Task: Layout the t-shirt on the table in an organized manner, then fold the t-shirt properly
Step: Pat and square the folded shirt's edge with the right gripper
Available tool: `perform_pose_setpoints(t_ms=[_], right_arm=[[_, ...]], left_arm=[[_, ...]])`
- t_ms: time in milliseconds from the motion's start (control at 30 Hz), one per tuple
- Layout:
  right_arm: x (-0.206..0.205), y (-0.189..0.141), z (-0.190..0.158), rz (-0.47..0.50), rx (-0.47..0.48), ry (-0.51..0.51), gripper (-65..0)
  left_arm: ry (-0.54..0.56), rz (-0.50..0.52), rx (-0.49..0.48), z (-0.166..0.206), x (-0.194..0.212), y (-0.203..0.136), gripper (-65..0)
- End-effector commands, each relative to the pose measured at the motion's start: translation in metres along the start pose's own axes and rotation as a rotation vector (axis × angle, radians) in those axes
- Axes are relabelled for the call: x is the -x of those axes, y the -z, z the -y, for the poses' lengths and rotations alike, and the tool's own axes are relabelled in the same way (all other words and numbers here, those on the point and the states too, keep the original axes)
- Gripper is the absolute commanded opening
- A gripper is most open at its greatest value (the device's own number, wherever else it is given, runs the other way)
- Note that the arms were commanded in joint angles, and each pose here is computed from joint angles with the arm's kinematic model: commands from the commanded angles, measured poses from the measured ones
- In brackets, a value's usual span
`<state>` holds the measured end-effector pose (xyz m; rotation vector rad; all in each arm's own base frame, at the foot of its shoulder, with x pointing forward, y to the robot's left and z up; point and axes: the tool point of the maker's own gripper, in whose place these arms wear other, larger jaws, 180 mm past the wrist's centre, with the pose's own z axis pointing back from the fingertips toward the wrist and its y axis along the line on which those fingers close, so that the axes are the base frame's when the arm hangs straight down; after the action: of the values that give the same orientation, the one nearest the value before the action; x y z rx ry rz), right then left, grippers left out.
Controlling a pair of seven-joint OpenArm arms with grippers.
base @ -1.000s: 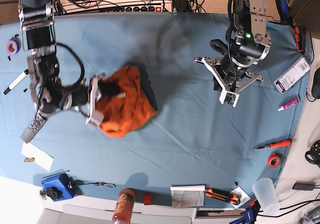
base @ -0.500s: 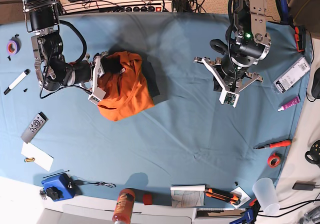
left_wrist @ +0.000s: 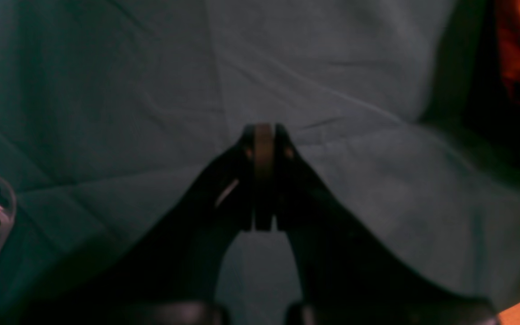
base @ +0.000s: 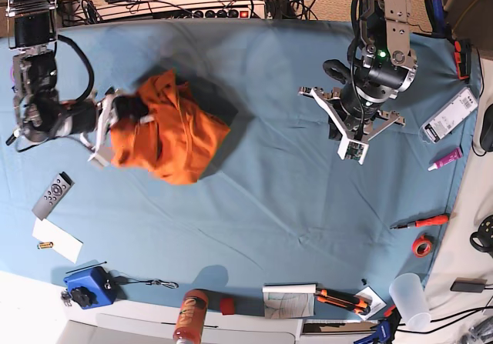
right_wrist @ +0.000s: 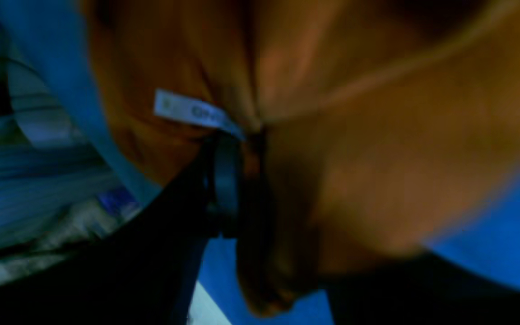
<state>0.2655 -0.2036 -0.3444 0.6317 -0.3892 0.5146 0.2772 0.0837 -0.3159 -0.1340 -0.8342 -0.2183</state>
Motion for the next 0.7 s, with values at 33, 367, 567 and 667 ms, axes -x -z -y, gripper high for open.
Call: perform_pose_setpoints(t_ms=[33, 367, 567, 667], right_arm=[[-0.023, -0.019, 0.002, 0.090, 0.009, -0.017, -49.3], [-0.011, -0.041, 0.027, 0.018, 0.131, -0.034, -49.3], [0.002, -0.040, 0.045, -0.065, 0.231, -0.052, -49.4], [0.011, -0.039, 0.060, -0.137, 0.326, -0.072, -54.1]], left_arm=[[0.003, 0.051, 0.000, 0.000, -0.012, -0.004, -65.0], [0.002, 0.042, 0.000, 0.000, -0.009, -0.004, -65.0], [0.002, 0.054, 0.000, 0.000, -0.012, -0.004, -65.0], [0.002, 0.053, 0.000, 0.000, -0.012, -0.004, -65.0]])
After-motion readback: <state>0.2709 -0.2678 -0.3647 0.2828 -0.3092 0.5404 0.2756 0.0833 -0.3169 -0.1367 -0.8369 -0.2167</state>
